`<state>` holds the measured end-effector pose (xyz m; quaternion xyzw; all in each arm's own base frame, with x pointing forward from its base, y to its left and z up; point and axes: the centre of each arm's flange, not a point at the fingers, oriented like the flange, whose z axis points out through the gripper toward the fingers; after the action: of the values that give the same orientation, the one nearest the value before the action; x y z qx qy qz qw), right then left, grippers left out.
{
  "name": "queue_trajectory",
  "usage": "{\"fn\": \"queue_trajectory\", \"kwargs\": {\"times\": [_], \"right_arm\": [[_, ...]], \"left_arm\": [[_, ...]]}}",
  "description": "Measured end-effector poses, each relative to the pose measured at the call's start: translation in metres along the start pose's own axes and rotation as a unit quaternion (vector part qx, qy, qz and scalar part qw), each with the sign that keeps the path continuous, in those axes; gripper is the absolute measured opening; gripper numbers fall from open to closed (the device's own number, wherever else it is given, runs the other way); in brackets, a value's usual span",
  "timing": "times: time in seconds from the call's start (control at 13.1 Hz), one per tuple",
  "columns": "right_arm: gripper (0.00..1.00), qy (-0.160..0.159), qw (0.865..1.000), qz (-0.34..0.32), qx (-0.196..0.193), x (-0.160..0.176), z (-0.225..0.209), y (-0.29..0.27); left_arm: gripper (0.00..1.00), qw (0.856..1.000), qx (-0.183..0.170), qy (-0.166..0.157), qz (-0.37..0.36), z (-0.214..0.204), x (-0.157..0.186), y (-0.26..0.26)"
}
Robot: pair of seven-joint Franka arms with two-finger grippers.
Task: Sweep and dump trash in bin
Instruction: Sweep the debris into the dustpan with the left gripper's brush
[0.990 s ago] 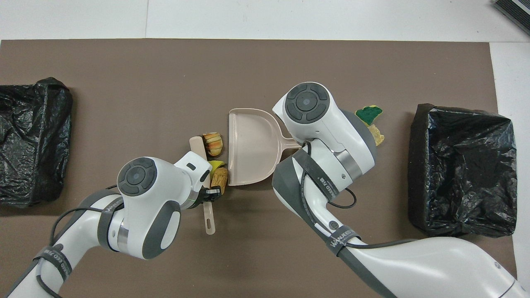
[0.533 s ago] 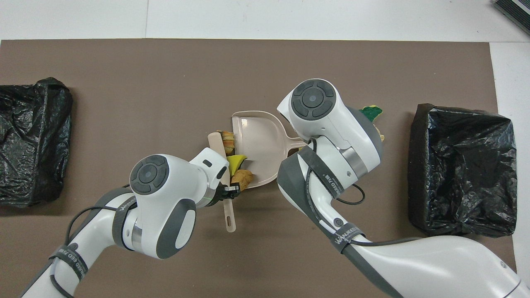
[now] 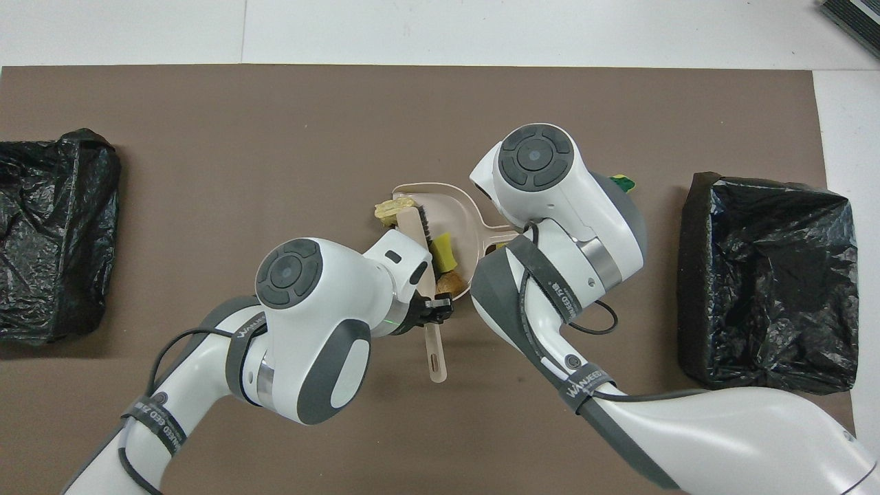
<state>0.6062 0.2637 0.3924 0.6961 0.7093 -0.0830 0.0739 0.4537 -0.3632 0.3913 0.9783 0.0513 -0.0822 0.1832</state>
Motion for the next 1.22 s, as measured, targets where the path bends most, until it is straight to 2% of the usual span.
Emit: {"fn": "queue_trajectory", "kwargs": {"times": [0.23, 0.38, 0.53, 0.76, 0.91, 1.22], "right_arm": [[0.33, 0.001, 1.0, 0.001, -0.001, -0.001, -0.001, 0.001], [0.33, 0.002, 1.0, 0.0, -0.002, 0.0, -0.001, 0.0], [0.33, 0.002, 1.0, 0.0, -0.002, 0.0, -0.001, 0.0], [0.33, 0.002, 1.0, 0.001, -0.002, -0.001, -0.001, 0.001], [0.33, 0.002, 1.0, 0.003, -0.003, -0.003, -0.002, 0.002], [0.33, 0.002, 1.0, 0.005, -0.003, -0.007, -0.002, 0.003]], "left_arm": [[0.26, 0.998, 0.015, -0.035, -0.053, -0.032, 0.036, -0.059], [0.26, 0.997, 0.014, -0.034, -0.072, -0.055, 0.055, -0.09], [0.26, 0.997, 0.014, -0.029, -0.073, -0.057, 0.056, -0.091], [0.26, 0.997, 0.038, -0.019, -0.063, -0.03, 0.068, -0.095], [0.26, 0.997, 0.055, -0.026, -0.056, 0.004, 0.078, -0.096], [0.26, 0.998, 0.06, -0.037, 0.0, 0.05, 0.072, -0.034]]}}
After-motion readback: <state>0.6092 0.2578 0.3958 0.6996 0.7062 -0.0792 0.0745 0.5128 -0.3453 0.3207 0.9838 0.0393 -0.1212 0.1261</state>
